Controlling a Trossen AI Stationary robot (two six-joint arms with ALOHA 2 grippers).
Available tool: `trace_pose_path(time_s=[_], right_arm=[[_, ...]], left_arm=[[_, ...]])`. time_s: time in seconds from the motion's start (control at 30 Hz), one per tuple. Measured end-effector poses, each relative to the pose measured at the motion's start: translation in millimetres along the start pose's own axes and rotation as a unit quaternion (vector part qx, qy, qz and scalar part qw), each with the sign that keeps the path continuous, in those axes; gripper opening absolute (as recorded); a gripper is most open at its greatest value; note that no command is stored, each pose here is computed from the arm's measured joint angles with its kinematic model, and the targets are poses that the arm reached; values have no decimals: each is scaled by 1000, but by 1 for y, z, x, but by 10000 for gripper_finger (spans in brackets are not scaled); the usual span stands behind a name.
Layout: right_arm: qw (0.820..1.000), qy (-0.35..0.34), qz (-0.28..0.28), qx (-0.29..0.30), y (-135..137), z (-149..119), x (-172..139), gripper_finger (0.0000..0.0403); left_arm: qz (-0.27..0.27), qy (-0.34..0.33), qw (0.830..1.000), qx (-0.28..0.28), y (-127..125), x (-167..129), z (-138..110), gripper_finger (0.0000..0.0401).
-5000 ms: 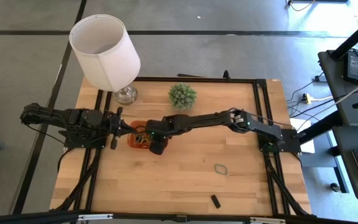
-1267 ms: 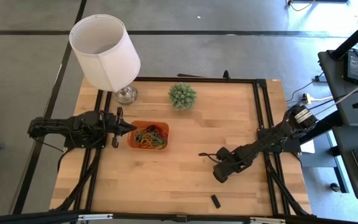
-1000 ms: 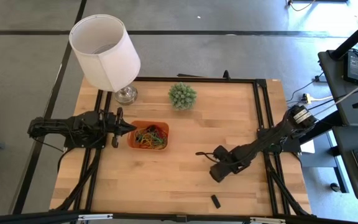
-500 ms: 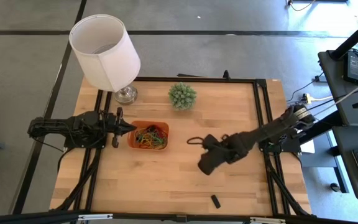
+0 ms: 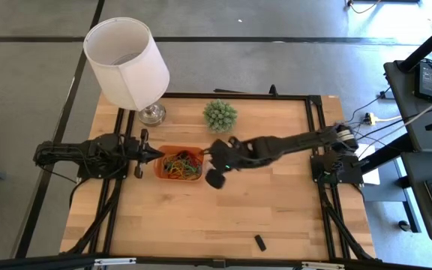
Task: Pick and place rubber bands into bin
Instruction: Put the blue rubber band into the orange bin
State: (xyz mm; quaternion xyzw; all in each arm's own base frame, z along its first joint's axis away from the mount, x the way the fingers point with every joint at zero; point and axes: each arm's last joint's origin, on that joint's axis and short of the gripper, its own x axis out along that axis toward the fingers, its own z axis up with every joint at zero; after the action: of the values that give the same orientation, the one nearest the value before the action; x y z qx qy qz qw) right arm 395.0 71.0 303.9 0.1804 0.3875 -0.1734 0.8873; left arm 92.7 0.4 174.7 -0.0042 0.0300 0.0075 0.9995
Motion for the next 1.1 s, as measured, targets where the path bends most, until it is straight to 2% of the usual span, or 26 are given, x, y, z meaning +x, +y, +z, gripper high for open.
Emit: trace_pose_path(time_s=[0.23, 0.3, 0.5, 0.83, 1.1], right_arm=[[998, -5, 15, -53, 2, 41, 43, 0], [998, -1, 25, -64, 2, 49, 56, 0], [996, 30, 21, -81, -8, 60, 89, 0], [995, 69, 6, -68, -29, 54, 137, 9], [995, 76, 4, -70, -30, 47, 156, 23]], left_arm=[[-15, -19, 1000, 7, -1, 3, -5, 1], [-17, -42, 999, 7, -1, 5, -7, 1], [-15, -38, 999, 11, -1, 5, -7, 2], [-20, -36, 999, -6, -1, 6, -7, 1], [-18, -36, 999, -7, -1, 6, -7, 7]])
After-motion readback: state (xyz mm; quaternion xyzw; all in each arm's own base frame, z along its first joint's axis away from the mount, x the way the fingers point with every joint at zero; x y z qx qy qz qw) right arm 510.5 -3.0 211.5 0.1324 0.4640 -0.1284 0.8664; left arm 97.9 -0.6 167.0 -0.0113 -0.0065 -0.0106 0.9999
